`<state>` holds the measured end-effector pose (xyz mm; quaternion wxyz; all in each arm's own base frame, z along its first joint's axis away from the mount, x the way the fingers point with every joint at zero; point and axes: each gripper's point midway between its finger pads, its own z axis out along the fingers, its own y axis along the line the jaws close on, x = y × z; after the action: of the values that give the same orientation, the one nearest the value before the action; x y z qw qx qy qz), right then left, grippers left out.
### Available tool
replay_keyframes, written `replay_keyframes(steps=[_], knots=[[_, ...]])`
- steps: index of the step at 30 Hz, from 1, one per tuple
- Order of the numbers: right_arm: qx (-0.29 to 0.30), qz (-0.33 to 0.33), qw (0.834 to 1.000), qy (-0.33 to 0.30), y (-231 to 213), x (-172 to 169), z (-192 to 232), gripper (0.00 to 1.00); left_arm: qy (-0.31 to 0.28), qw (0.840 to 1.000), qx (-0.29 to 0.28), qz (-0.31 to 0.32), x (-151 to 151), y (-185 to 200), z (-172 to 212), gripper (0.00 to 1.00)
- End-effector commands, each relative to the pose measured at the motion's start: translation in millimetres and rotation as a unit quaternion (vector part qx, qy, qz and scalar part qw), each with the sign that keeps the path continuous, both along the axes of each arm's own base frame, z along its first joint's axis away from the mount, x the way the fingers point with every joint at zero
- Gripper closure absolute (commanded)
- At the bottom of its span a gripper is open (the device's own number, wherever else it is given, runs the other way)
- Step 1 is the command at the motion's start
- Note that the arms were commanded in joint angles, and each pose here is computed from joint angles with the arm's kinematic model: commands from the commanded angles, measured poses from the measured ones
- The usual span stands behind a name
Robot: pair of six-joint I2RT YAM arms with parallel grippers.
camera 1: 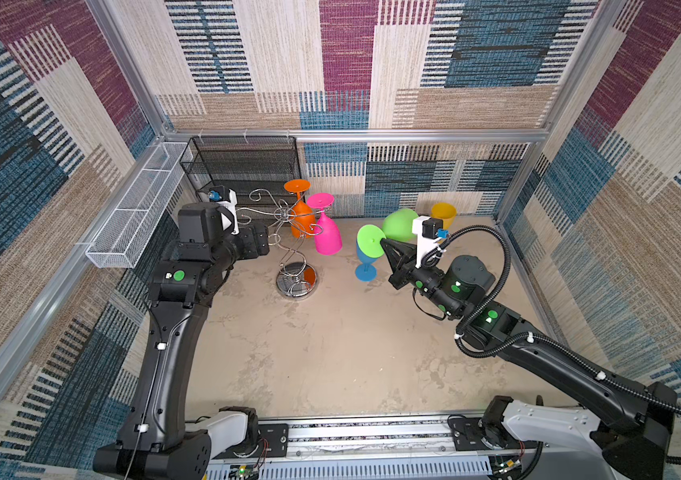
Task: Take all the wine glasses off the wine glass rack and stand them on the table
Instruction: 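Carry the green glass toward the robot with the right gripper while the left gripper lowers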
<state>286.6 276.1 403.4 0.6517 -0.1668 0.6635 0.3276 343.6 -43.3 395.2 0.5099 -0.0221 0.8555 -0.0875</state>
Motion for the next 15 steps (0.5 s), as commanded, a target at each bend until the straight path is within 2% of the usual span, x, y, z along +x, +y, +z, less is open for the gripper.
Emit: replay_keyframes(steps=[1,9,15], knots=[[-0.040,0.014,0.999,-0.027,5,-6,-5,1.00,-0.001,1.000,-0.014,-0.014,-11,-13,4,0.13],[-0.044,0.020,0.998,-0.036,2,-15,-8,1.00,0.018,0.998,0.034,-0.058,-31,-46,-11,0.15],[-0.034,0.019,0.998,-0.040,-3,-19,-5,1.00,0.047,0.994,0.097,-0.020,-30,-34,-38,0.16]])
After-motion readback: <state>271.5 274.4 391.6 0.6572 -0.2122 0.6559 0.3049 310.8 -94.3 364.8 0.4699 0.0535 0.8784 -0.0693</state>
